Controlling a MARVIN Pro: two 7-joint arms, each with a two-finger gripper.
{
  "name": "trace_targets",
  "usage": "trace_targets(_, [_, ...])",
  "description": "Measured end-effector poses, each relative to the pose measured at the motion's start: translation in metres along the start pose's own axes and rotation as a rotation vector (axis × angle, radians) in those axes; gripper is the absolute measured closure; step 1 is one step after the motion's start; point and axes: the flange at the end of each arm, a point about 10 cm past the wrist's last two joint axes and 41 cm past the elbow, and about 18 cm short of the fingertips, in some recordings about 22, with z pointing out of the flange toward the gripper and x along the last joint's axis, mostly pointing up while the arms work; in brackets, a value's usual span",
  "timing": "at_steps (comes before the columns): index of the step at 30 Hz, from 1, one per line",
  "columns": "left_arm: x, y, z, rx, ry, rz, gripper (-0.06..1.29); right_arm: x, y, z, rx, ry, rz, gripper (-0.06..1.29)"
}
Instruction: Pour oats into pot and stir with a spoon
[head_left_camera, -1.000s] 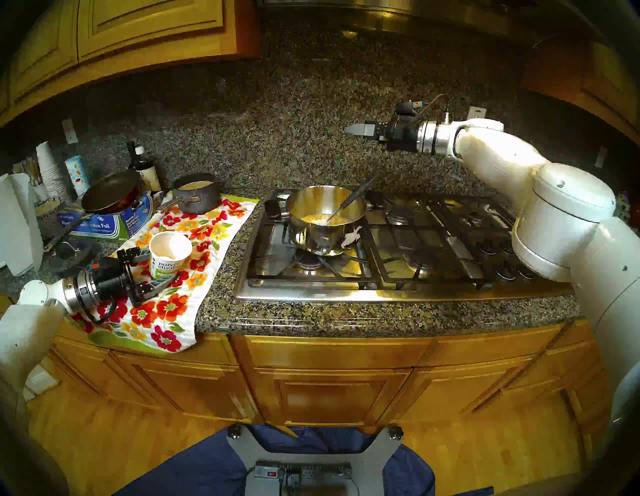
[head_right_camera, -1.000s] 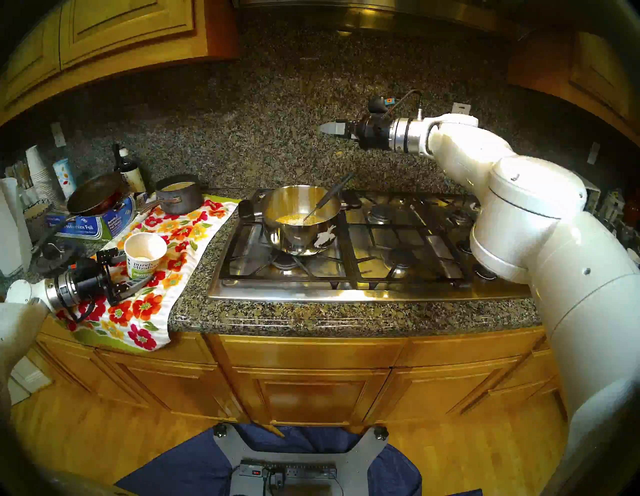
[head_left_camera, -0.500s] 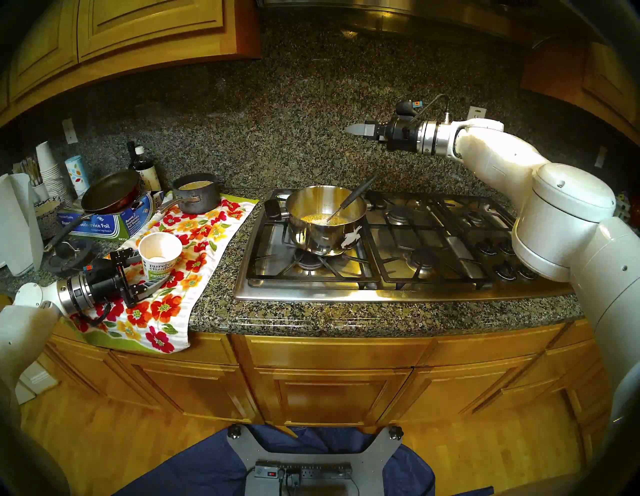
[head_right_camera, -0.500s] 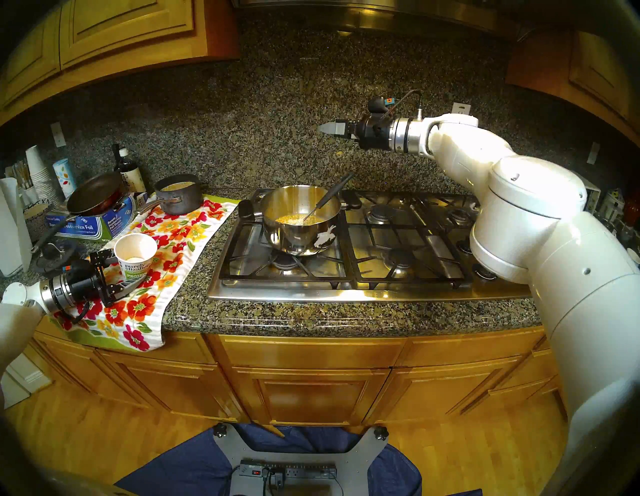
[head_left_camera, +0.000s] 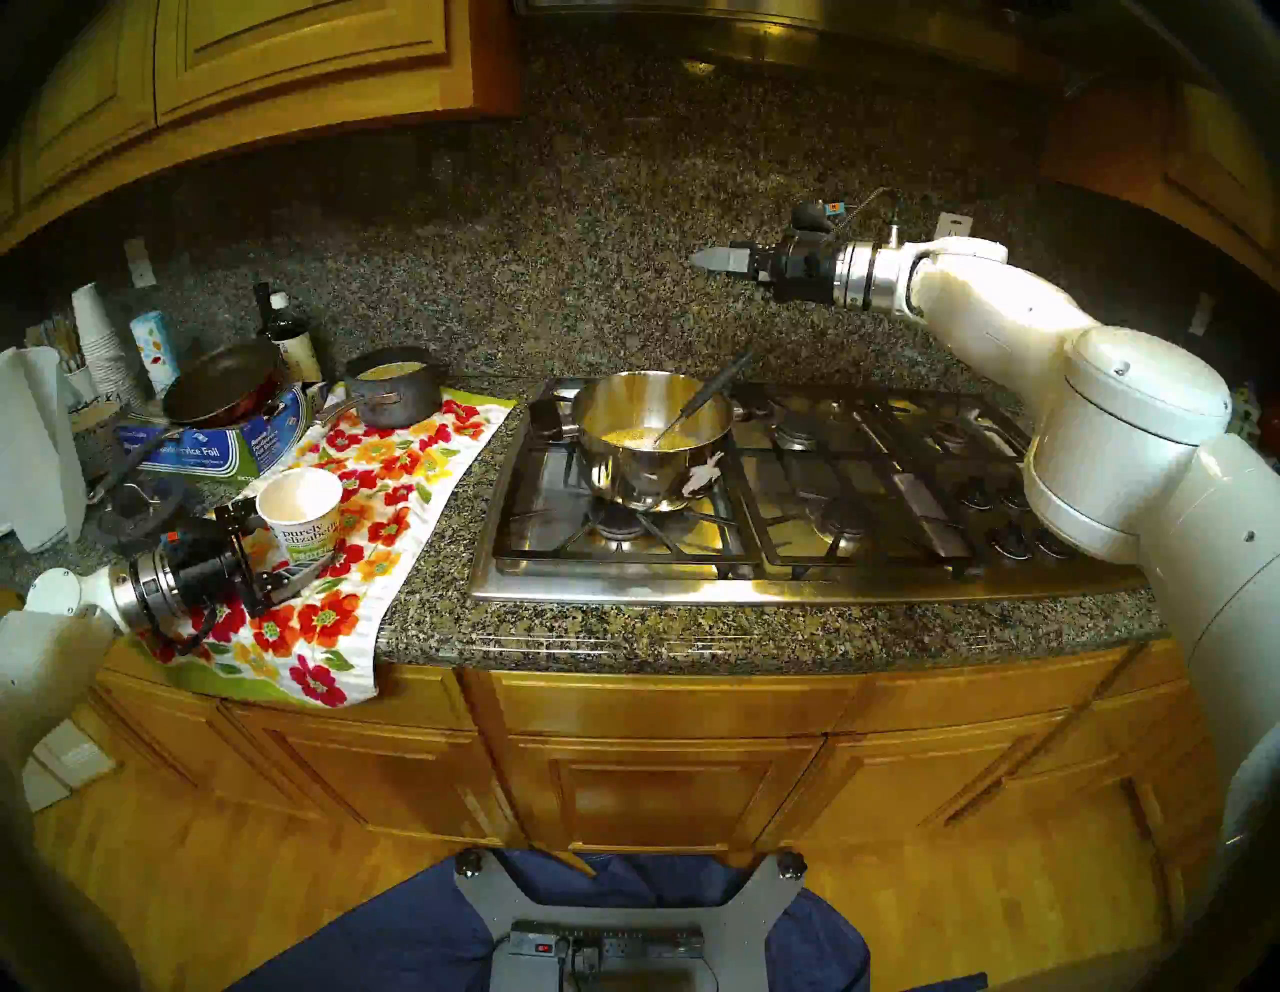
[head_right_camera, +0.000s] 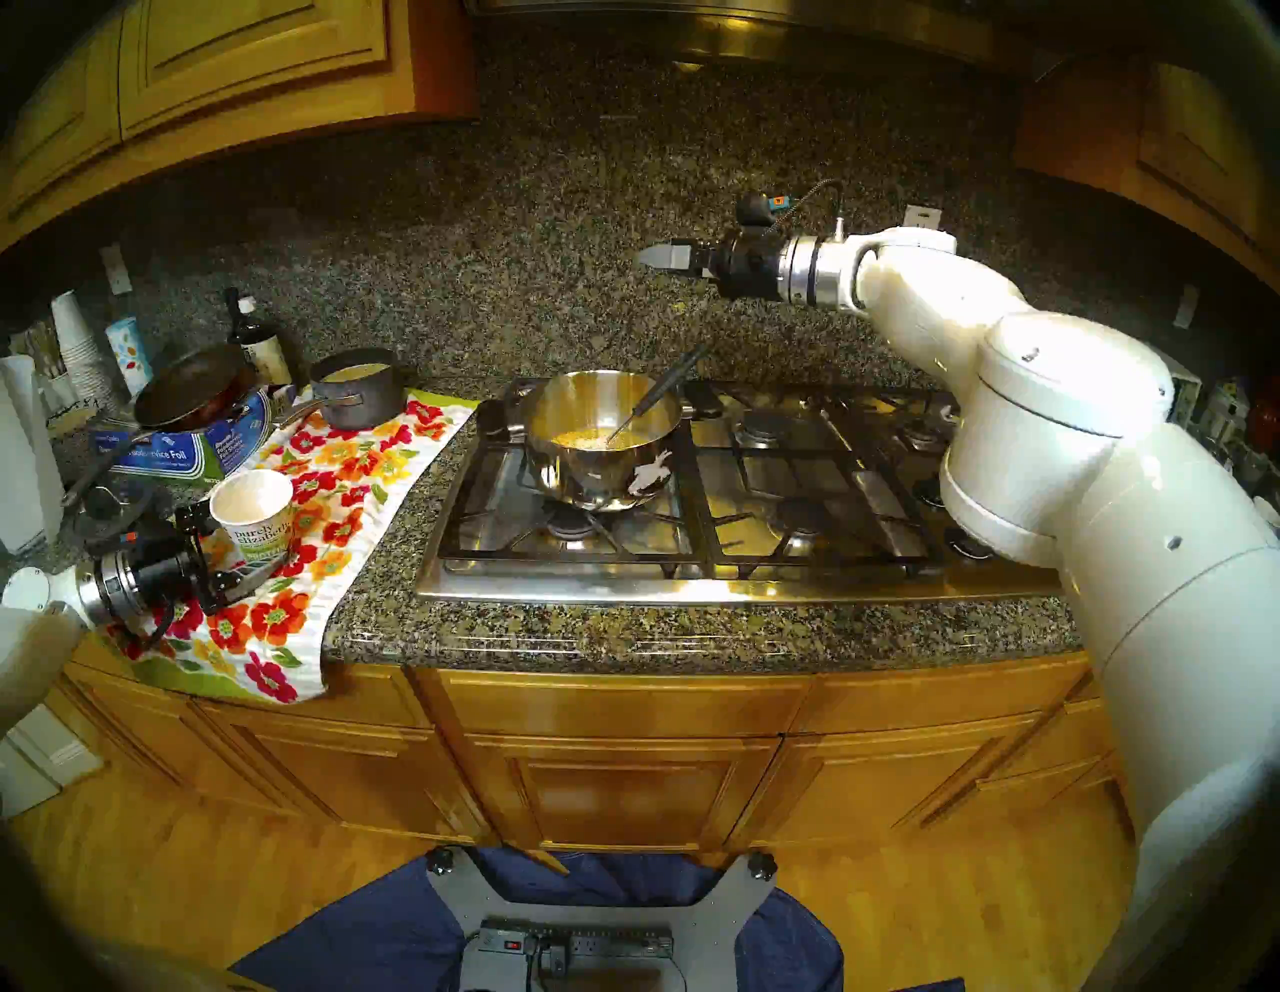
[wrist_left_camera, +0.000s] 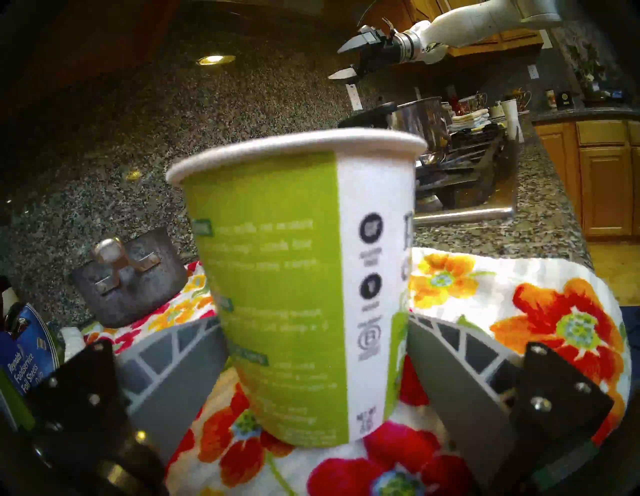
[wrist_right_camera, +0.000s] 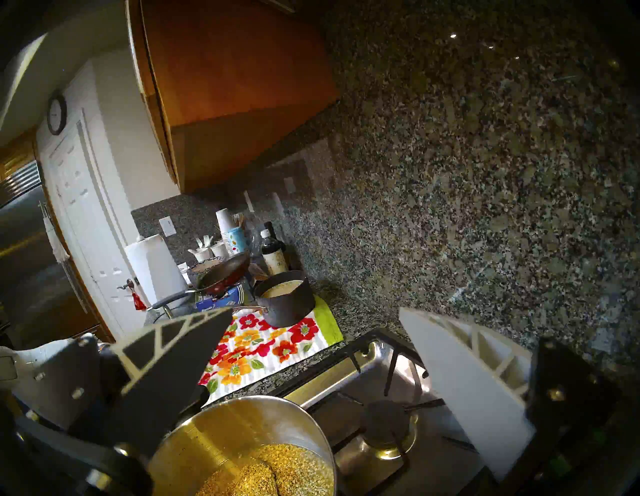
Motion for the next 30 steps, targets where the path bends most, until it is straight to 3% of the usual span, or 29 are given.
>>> trace_targets(20, [0.006,-0.004,-0.003,0.005,-0.018,0.06,0.07,0.0,0.0,0.0,0.0,0.0,0.0,-0.03])
trace_targets(30, [0.01,-0.003,-0.009,-0.03,-0.044,0.037,0.07,0.0,0.0,0.0,0.0,0.0,0.0,-0.03])
